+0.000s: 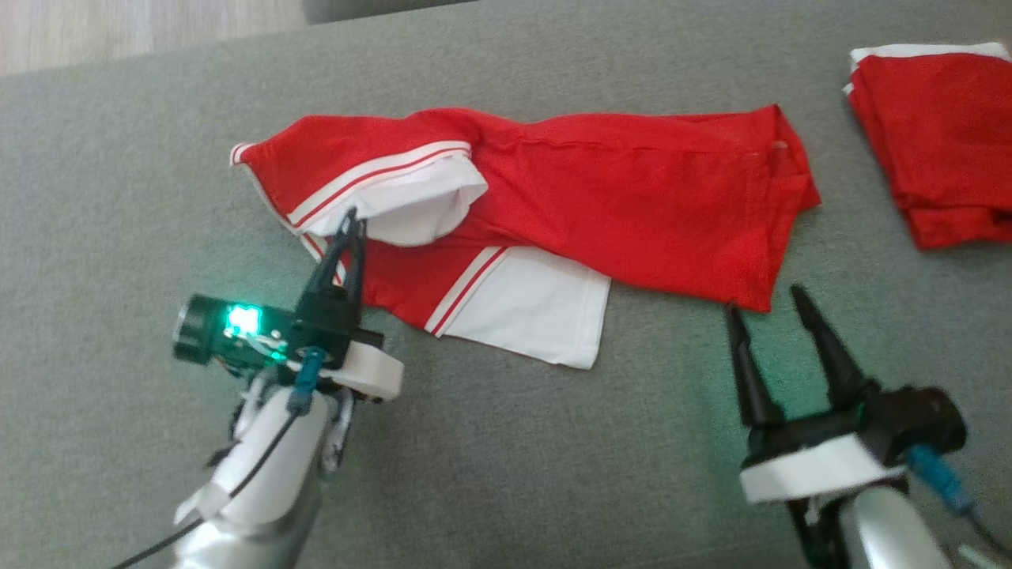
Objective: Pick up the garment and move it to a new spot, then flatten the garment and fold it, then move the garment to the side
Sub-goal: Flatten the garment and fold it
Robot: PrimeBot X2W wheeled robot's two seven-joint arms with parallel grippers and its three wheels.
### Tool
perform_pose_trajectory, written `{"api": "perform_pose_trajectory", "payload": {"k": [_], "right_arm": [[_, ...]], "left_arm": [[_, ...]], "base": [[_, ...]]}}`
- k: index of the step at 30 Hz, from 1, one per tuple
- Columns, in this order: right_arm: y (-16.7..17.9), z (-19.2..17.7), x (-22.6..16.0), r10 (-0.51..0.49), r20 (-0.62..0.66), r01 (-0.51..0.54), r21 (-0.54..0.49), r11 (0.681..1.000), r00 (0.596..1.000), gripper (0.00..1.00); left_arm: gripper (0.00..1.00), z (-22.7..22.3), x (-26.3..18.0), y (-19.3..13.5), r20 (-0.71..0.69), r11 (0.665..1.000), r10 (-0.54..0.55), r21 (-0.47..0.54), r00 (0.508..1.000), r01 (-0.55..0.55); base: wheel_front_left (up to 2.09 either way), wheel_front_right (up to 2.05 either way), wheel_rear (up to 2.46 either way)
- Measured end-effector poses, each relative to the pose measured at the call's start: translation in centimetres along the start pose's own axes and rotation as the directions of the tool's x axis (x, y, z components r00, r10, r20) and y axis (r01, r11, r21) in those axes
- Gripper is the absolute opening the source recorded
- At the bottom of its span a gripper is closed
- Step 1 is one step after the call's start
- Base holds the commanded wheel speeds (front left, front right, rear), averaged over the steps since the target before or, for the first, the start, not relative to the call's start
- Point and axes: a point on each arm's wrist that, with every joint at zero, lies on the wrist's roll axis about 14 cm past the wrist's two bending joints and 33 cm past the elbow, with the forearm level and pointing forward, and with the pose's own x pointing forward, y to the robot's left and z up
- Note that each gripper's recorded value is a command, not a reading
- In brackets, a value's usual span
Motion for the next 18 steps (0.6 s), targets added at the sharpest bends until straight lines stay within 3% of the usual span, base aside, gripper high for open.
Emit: {"api": "perform_pose_trajectory", "payload": {"k": [6,18], "right_arm": [[-3.3,0.2,3.3,-0.035,0.003,0.035,0.077,0.996,0.999,1.00],[-6.0,-1.1,10.3,0.086,-0.294,-0.030,0.188,0.982,0.952,1.00]], "left_arm": [[0.00,1.2,0.0,2.8,0.045,0.998,0.039,0.049,0.998,-0.042],[0.00,1.3,-0.4,5.1,0.039,0.995,0.087,0.042,0.995,-0.088]], "base": [[0.00,0.00,0.00],[0.00,0.00,0.00]]}}
